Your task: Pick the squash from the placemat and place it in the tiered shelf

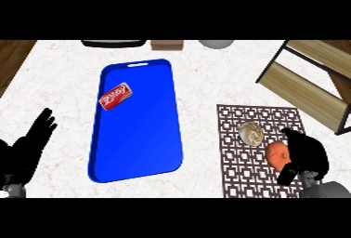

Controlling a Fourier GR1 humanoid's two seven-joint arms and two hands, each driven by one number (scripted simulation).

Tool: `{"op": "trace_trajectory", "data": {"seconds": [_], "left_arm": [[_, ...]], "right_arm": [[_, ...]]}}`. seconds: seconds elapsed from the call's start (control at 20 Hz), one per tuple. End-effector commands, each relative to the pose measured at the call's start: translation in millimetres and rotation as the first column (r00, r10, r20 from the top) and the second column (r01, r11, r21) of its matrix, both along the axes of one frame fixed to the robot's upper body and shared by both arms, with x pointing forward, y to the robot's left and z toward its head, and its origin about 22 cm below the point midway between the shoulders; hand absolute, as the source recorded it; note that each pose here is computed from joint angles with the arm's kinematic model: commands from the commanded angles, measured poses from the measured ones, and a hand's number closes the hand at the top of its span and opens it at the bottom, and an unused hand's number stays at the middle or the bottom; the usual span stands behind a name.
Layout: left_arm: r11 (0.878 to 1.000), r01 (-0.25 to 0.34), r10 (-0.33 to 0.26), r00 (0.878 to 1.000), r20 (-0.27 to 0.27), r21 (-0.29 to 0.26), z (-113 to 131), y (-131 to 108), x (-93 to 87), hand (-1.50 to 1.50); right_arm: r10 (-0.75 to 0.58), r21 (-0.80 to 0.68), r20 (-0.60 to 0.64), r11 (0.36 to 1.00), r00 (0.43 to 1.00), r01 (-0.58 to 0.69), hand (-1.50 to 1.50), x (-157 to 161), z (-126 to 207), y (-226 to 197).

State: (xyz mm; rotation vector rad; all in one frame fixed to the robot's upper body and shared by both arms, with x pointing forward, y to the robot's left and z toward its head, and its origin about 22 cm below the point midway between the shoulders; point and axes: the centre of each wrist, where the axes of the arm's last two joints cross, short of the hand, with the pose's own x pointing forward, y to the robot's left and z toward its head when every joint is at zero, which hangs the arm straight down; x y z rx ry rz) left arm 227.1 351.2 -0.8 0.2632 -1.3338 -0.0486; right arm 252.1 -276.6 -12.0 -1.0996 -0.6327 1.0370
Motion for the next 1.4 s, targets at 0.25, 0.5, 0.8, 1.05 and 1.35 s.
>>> {"op": "trace_trajectory", "data": {"seconds": [0.25,0.5,0.8,1.05,1.35], "left_arm": [[1.0,0.002,-0.002,1.0,0.014,0.006,8,1,13.6,0.0],[1.0,0.002,-0.002,1.0,0.016,0.006,-11,2,16.4,0.0],[1.0,0.004,-0.004,1.0,-0.013,0.001,-5,-10,6.2,0.0],[1.0,0.024,-0.024,1.0,0.003,-0.005,3,2,3.5,0.0],[1.0,-0.007,0.007,1.0,-0.013,0.004,-11,-7,1.4,0.0]], "right_arm": [[0.067,-0.031,-0.039,0.997,0.997,-0.068,1.5,2,-20,4],[0.104,-0.057,0.039,0.993,0.994,-0.102,1.5,-1,-25,-7],[0.086,-0.038,0.185,0.996,0.979,-0.08,1.5,12,18,10],[-0.009,0.129,0.285,0.991,0.958,-0.029,1.5,77,58,50],[-0.057,0.16,0.433,0.987,0.9,-0.015,1.5,67,120,45]]}}
